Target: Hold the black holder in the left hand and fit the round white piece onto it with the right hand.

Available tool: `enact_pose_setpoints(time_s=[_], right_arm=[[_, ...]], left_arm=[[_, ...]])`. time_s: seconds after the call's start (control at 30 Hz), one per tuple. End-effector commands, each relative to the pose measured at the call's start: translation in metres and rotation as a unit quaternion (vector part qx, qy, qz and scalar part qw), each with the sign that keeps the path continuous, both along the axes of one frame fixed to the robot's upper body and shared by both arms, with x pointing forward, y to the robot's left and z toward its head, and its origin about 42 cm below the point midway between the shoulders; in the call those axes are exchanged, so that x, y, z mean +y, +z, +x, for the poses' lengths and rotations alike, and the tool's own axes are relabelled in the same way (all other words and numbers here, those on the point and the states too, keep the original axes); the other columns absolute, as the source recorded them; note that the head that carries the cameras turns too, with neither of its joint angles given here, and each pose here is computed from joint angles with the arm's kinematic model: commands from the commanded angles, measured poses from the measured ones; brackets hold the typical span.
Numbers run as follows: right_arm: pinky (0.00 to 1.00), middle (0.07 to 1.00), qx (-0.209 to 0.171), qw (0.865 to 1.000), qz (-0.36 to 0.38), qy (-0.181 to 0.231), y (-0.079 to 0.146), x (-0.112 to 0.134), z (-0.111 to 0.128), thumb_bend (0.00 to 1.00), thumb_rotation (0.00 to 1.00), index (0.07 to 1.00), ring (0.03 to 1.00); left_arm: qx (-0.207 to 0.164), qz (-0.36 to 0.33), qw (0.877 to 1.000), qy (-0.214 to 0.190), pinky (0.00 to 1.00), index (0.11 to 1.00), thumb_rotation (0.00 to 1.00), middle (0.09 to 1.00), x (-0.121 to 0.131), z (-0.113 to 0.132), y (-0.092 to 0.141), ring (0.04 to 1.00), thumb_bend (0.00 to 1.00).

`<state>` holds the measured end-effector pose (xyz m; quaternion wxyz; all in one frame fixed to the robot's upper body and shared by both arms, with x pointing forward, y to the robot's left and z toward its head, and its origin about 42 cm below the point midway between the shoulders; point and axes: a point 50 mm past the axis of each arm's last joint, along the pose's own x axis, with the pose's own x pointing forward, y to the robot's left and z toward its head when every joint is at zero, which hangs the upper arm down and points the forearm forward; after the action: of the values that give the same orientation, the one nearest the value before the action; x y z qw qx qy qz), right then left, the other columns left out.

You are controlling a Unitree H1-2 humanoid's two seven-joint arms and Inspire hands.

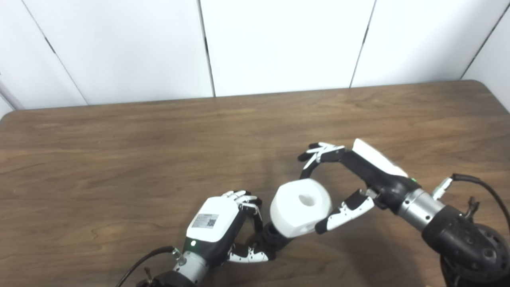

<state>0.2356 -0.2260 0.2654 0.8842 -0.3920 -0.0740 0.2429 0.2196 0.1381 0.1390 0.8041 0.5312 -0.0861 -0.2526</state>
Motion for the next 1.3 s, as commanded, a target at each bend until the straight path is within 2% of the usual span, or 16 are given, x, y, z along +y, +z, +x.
enact_pose_setpoints(time_s=[0.0, 0.27, 0.6, 0.93, 1.27], right_arm=[[0.87, 0.799, -0.033, 0.999, 0.009, 0.004, 0.011, 0.007, 0.000, 0.52, 0.13, 0.483, 0.918], [0.98, 0.793, -0.030, 0.999, 0.012, 0.018, 0.003, 0.022, 0.001, 0.52, 0.13, 0.483, 0.912], [1.00, 0.795, -0.037, 0.999, 0.000, 0.022, -0.007, 0.031, 0.002, 0.52, 0.13, 0.483, 0.916], [0.95, 0.793, -0.053, 0.998, -0.007, 0.028, -0.012, 0.032, 0.005, 0.52, 0.13, 0.483, 0.913], [0.83, 0.788, -0.066, 0.997, -0.034, 0.035, -0.006, 0.027, 0.004, 0.52, 0.13, 0.483, 0.916]], left_arm=[[0.125, 0.068, 0.990, -0.003, 0.88, 0.490, 0.06, 0.817, 0.003, -0.016, -0.045, 0.887, 0.52], [0.124, 0.067, 0.990, -0.004, 0.88, 0.489, 0.06, 0.817, 0.002, -0.015, -0.046, 0.885, 0.52], [0.124, 0.070, 0.990, -0.004, 0.88, 0.490, 0.06, 0.817, 0.001, -0.016, -0.045, 0.886, 0.52], [0.124, 0.066, 0.990, -0.004, 0.88, 0.489, 0.06, 0.816, 0.002, -0.016, -0.044, 0.884, 0.52], [0.127, 0.065, 0.990, -0.004, 0.88, 0.490, 0.06, 0.818, 0.002, -0.016, -0.042, 0.888, 0.52]])
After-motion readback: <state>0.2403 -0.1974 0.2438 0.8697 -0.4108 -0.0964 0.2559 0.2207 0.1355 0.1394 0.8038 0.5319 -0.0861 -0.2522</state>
